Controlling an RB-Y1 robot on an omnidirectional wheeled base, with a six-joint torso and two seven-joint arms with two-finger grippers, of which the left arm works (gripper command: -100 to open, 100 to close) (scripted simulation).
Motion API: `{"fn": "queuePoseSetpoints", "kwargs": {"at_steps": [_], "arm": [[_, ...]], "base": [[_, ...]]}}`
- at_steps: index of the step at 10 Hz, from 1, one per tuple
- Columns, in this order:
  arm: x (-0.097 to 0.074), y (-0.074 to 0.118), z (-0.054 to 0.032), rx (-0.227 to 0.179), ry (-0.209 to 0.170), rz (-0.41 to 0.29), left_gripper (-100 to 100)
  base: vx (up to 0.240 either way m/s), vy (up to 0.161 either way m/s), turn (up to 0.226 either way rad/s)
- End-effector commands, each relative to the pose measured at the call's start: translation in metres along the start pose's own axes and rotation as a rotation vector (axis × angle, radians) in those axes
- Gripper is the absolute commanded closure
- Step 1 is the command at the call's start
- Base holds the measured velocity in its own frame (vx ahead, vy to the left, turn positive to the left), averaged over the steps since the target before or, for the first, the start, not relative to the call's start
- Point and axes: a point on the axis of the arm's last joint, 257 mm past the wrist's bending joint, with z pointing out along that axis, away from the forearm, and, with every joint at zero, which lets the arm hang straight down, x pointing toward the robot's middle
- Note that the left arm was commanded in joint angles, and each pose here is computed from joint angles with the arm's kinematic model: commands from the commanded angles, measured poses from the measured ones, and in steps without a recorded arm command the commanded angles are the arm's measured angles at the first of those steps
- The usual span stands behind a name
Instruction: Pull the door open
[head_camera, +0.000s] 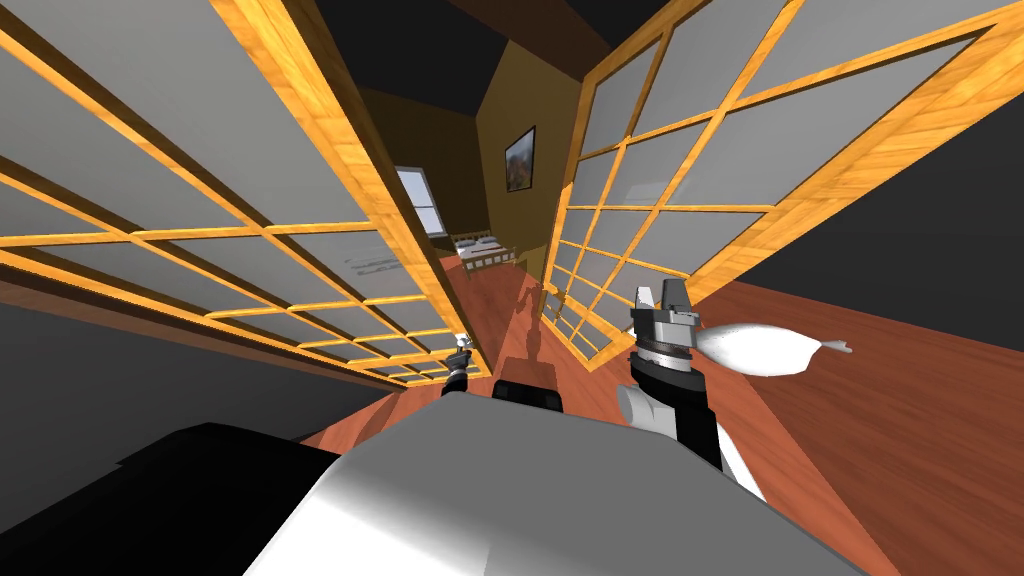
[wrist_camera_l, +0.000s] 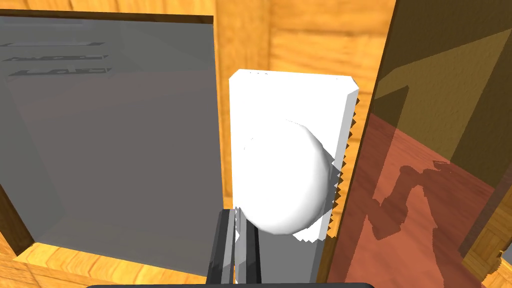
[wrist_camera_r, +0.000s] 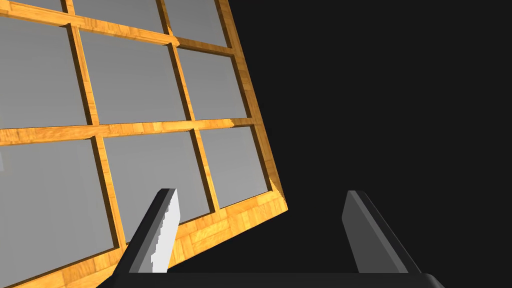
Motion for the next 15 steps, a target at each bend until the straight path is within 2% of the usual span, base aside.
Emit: {"fn": "queuePoseSetpoints", "kwargs": {"at_steps": [1, 2, 3, 4, 5, 8, 9, 11, 12, 13, 14, 15], "arm": [[0.013, 0.017, 0.0078, -0.018, 0.040, -0.022, -100], [0.013, 0.017, 0.0076, -0.018, 0.038, -0.035, -100], [-0.001, -0.001, -0.0004, 0.002, -0.002, -0.010, -100], [-0.003, -0.004, 0.0071, 0.002, -0.024, -0.008, -100], [-0.002, -0.004, 0.0111, 0.000, -0.028, -0.009, -100], [0.007, 0.000, 0.0339, -0.016, -0.049, -0.017, -100], [0.007, 0.000, 0.0339, -0.016, -0.049, -0.017, -100], [0.013, 0.002, 0.0477, -0.028, -0.061, -0.022, -100], [0.014, 0.003, 0.0503, -0.031, -0.063, -0.023, -100], [-0.001, -0.012, 0.0387, -0.009, -0.092, -0.002, -100], [-0.001, -0.012, 0.0387, -0.009, -0.092, -0.002, 100], [-0.001, -0.012, 0.0387, -0.009, -0.092, -0.002, 100]], "base": [[-0.007, -0.001, 0.003], [-0.017, -0.005, -0.020], [-0.004, 0.020, 0.025], [-0.001, 0.015, 0.103], [-0.012, -0.015, 0.084], [-0.011, -0.035, 0.057], [-0.004, -0.026, 0.031], [-0.002, -0.028, 0.045], [-0.011, -0.024, 0.030], [0.000, 0.014, 0.044], [0.008, 0.019, -0.014], [0.004, -0.007, -0.035]]}}
